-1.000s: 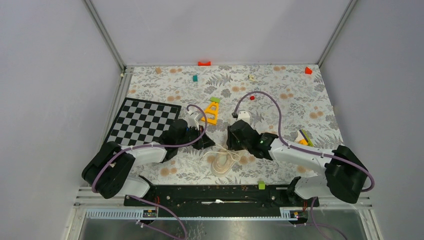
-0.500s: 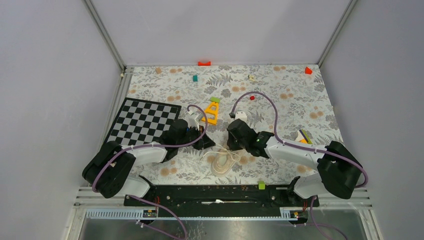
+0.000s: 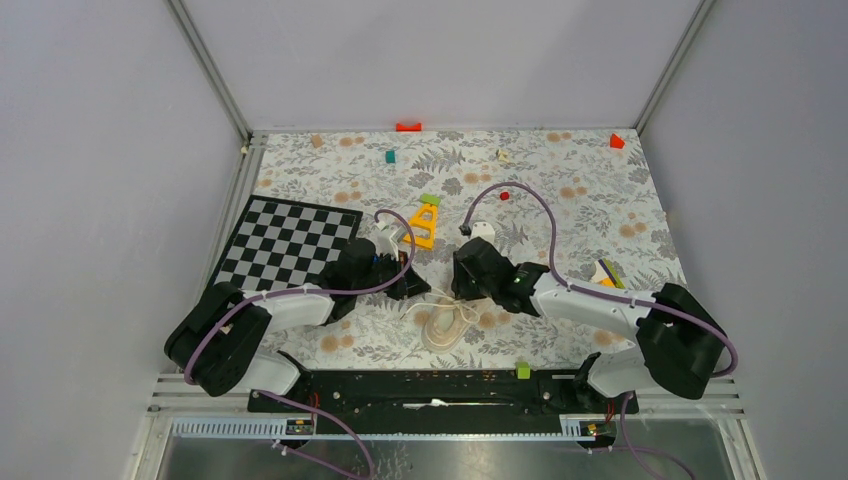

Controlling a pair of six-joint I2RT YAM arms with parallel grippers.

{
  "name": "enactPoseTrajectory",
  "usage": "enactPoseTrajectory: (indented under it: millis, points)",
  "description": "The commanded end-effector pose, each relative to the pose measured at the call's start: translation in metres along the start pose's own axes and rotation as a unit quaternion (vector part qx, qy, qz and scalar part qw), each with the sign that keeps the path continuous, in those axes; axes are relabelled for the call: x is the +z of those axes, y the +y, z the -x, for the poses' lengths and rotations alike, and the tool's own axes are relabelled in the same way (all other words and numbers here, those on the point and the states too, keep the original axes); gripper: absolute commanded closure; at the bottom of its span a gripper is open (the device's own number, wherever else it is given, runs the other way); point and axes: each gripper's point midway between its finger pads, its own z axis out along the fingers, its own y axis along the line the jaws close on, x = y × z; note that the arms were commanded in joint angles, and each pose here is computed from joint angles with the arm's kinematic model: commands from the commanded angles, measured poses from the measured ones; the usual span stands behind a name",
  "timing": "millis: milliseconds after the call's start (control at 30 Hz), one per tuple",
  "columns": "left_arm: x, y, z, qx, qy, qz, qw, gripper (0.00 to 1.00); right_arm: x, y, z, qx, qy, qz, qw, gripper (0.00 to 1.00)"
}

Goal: Tie the shoes
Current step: Tie the shoelace on the shoe.

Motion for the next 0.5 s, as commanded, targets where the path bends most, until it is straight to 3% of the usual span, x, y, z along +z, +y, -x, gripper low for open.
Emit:
enactPoseTrajectory:
  millis: [0, 67, 233, 467]
  points:
    - [0.002, -0.014, 0.020, 0.025, -0.029, -0.024, 0.999, 1.00, 0.005, 0.007, 0.013, 0.003, -0.014, 0.004, 1.000, 0.64]
    - [0.001, -0.014, 0.020, 0.025, -0.029, -0.025, 0.999, 1.00, 0.005, 0.008, 0.014, 0.002, -0.014, 0.007, 1.000, 0.68]
    - [0.001, -0.014, 0.020, 0.026, -0.030, -0.025, 0.999, 1.00, -0.001, 0.009, 0.019, 0.004, -0.026, 0.011, 1.000, 1.00]
    - [0.001, -0.014, 0.018, 0.026, -0.027, -0.027, 0.999, 1.00, -0.018, 0.008, 0.042, 0.003, -0.068, 0.009, 0.998, 1.00]
